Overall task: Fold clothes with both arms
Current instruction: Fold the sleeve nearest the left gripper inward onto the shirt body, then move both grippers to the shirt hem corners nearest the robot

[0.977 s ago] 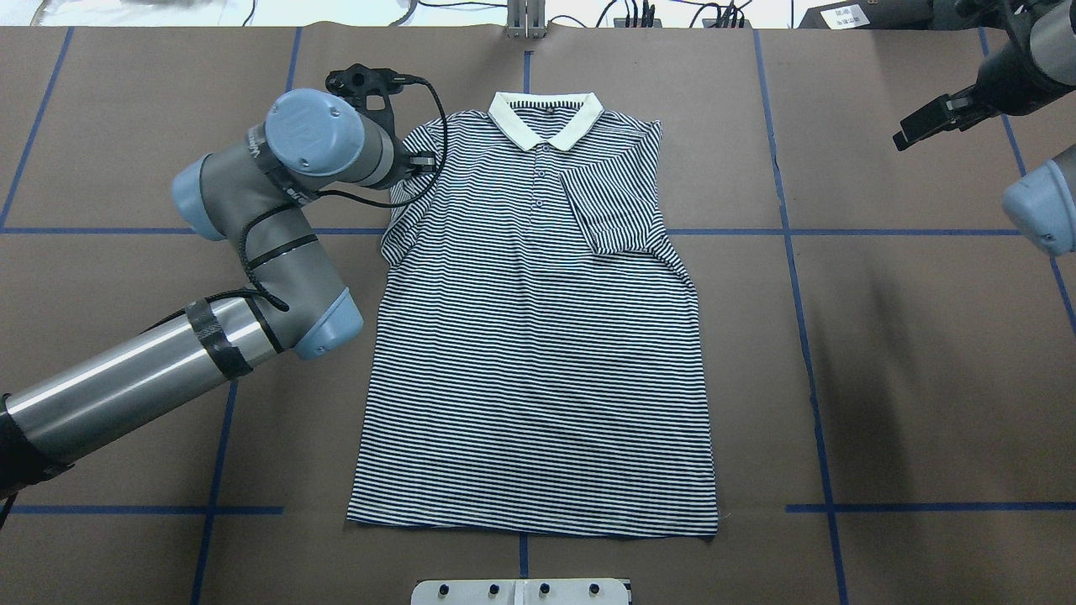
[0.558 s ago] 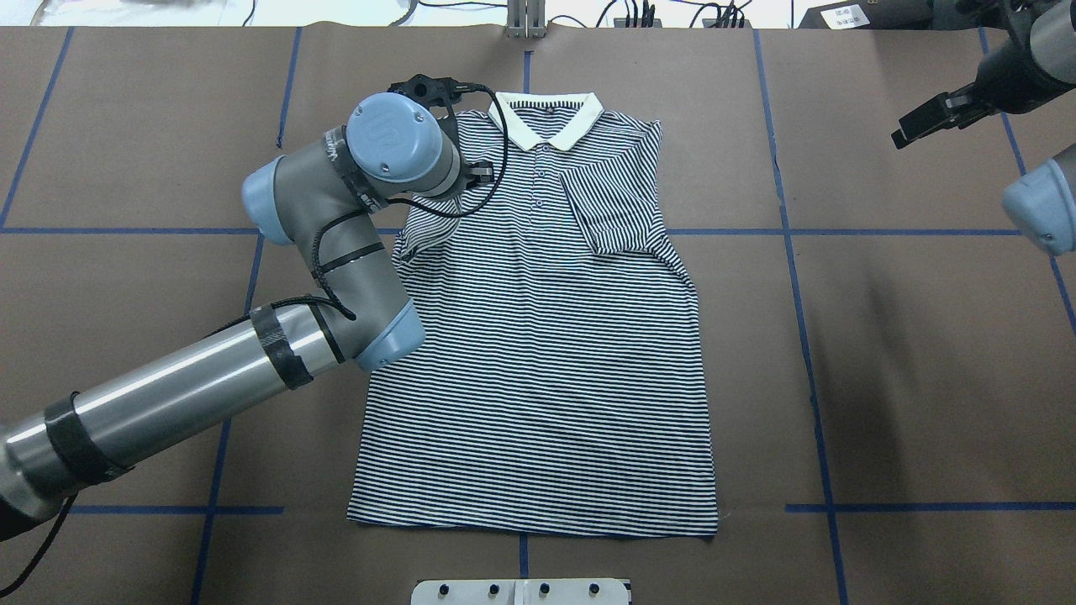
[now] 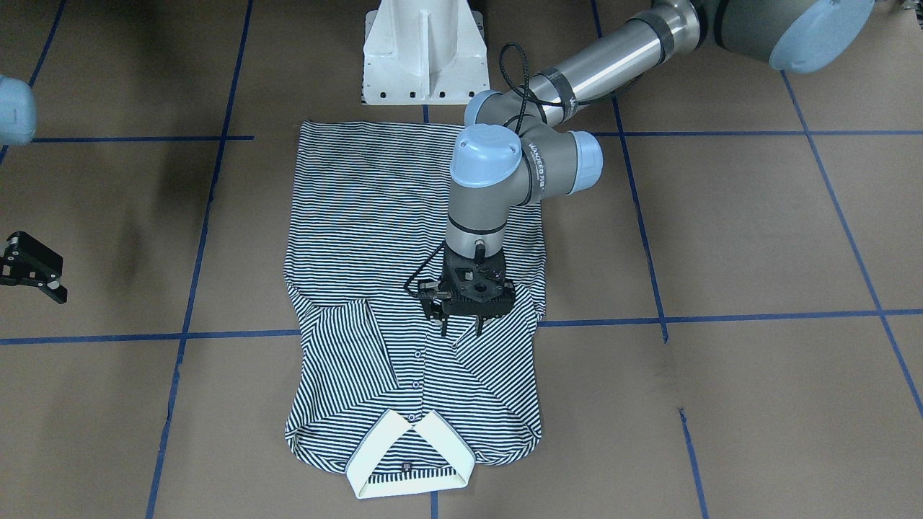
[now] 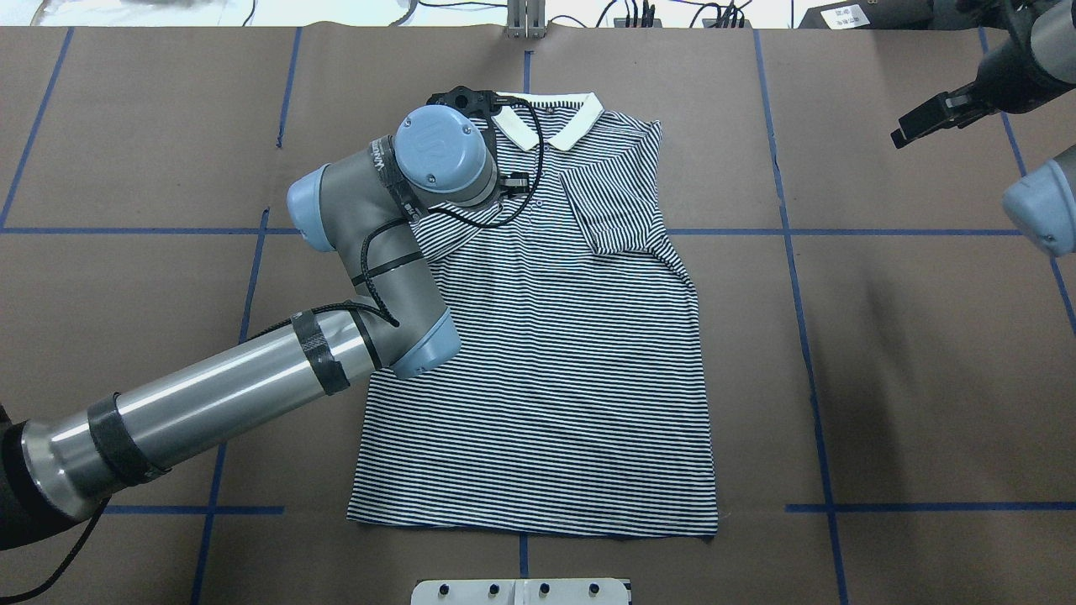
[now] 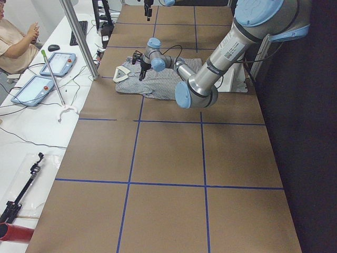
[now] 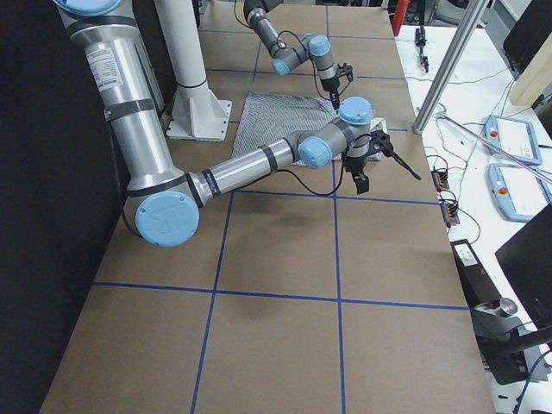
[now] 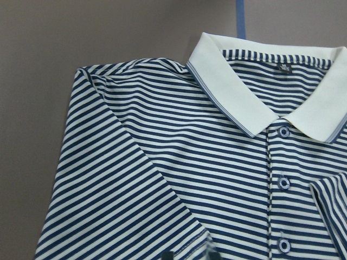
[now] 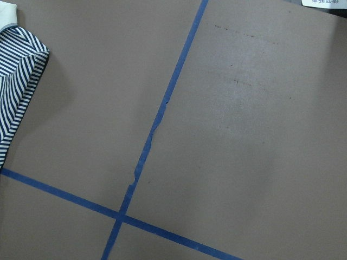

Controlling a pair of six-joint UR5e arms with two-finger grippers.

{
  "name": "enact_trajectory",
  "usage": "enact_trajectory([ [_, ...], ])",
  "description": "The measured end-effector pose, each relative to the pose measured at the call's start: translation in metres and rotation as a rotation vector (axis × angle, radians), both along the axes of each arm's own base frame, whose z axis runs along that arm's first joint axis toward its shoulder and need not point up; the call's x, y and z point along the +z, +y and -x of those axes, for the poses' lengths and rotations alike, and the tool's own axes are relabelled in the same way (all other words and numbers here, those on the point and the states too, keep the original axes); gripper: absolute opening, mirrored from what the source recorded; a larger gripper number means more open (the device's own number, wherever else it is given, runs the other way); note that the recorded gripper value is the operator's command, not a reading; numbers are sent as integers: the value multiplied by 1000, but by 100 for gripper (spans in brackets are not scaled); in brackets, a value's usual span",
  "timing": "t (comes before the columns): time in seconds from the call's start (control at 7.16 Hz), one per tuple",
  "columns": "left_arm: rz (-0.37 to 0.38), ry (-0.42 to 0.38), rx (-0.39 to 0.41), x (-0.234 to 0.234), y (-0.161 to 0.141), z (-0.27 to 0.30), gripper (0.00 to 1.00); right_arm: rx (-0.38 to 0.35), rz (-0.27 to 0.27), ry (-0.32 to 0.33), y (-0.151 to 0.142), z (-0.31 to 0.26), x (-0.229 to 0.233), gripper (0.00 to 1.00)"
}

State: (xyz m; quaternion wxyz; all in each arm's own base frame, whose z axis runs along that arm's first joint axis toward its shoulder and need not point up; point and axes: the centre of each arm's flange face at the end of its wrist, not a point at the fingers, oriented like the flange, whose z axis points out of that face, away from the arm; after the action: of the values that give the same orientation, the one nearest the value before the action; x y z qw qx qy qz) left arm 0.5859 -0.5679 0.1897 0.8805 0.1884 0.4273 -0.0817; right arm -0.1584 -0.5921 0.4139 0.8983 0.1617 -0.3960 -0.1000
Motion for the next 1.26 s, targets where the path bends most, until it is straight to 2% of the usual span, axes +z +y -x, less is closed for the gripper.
enact_trajectory([
  [0.28,-35,19,53,0,18,20,100,44,53,-46,20,31,-30,100],
  [0.56,-86,12,93,18,44,57,100,125,121,-87,68,93,-73,100],
  [0.84,-117,30,109,33,75,93,100,189,194,-131,142,160,-107,98],
  [1.12,-111,74,136,48,130,119,100,273,276,-142,232,227,-113,91],
  [1.26,-78,99,147,58,164,124,100,317,315,-146,274,254,-110,83],
])
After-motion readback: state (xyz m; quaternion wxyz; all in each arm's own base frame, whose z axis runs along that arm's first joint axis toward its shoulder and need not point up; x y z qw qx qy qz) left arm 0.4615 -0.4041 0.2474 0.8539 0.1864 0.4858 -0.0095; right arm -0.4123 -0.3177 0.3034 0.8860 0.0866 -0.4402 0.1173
